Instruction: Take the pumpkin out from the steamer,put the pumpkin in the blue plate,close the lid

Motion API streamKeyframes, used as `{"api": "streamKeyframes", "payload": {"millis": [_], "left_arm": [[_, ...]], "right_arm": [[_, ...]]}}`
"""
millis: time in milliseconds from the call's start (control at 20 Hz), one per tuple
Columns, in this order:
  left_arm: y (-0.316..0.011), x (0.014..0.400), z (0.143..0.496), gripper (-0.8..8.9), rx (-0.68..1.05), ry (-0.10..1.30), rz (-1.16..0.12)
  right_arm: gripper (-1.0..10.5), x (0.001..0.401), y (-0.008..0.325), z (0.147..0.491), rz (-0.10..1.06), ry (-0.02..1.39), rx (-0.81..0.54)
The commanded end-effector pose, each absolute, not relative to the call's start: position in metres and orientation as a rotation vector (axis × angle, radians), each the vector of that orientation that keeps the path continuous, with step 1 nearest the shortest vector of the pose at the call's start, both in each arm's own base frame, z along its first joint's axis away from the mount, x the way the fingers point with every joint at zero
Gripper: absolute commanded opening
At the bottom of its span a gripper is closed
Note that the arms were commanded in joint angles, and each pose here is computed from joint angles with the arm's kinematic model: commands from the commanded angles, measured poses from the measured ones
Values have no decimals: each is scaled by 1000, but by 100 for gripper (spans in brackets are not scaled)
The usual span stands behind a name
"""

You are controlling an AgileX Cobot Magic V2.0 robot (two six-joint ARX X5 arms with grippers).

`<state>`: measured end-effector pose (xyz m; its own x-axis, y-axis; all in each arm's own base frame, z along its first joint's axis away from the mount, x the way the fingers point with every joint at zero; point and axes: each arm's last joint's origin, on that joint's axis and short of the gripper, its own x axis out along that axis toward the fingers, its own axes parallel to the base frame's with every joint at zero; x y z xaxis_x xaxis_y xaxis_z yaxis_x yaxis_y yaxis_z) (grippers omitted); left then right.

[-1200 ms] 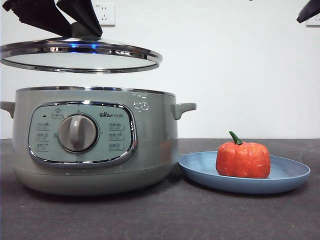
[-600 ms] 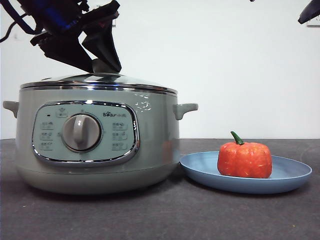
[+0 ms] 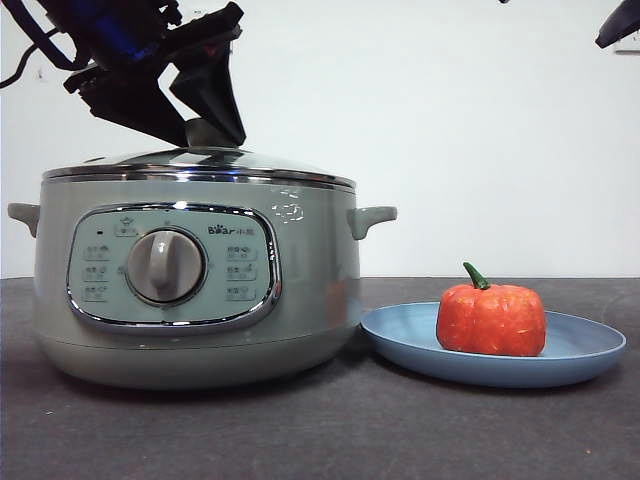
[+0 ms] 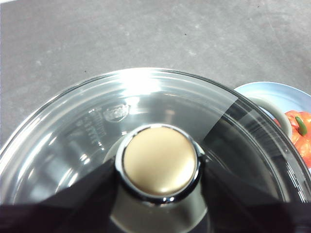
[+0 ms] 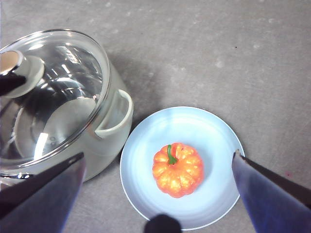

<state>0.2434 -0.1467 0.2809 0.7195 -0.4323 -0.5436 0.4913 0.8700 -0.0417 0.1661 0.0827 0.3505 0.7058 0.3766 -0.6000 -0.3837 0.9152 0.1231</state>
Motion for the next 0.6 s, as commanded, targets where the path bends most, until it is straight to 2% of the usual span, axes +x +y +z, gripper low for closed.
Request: {"api": "streamKeyframes", "payload": {"millis": [50, 400, 500, 550, 600], "left_arm": [[-144, 237, 290, 323, 106, 540, -493], [-116, 193, 329, 314, 87, 460, -477], [-106, 176, 338, 306, 84, 452, -481], [-101, 167, 342, 230, 82, 445, -482], [-96, 160, 345, 96, 81, 441, -481]], "right_arm": [[501, 166, 83, 348, 419, 674, -8], [490, 166, 83, 349, 421, 671, -12], [328, 166, 83, 349, 422, 669, -19], [209, 165, 82, 349, 423, 664, -19], [114, 164, 82, 351, 421, 653, -18]]}}
